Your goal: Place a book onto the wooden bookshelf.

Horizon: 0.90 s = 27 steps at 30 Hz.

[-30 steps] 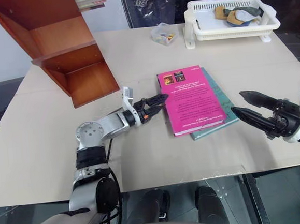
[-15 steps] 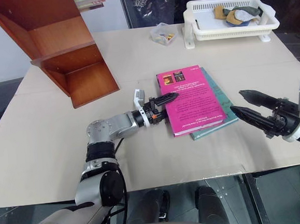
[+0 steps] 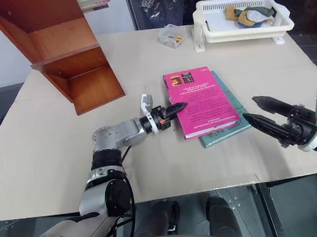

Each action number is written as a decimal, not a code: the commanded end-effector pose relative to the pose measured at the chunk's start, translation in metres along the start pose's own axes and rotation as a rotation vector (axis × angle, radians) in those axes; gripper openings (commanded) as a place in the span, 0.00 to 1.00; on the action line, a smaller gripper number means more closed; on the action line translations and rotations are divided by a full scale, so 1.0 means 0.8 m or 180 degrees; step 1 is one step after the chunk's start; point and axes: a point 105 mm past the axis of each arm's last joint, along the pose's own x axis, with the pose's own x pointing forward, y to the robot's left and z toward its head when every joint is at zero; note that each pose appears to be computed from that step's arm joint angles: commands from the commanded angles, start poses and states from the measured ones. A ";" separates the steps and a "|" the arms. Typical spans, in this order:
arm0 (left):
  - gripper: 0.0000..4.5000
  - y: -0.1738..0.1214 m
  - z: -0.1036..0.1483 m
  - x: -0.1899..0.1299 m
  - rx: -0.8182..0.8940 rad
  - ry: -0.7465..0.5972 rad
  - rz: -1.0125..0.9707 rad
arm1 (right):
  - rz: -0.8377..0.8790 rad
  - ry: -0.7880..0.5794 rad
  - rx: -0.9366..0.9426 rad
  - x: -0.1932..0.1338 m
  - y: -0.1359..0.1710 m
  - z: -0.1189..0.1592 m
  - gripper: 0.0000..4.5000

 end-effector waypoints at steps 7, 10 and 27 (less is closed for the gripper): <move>0.05 -0.065 0.035 -0.025 0.1401 -0.0537 -0.0140 | 0.0249 -0.0080 0.0029 0.002 0.009 0.012 0.71; 0.05 -0.083 0.043 -0.027 0.2031 -0.0616 0.0001 | 0.0253 -0.0066 0.0038 0.000 0.003 0.011 0.71; 0.05 -0.175 0.098 -0.055 0.6366 -0.0141 0.1574 | 0.0485 -0.0016 0.0041 -0.003 -0.065 0.010 0.71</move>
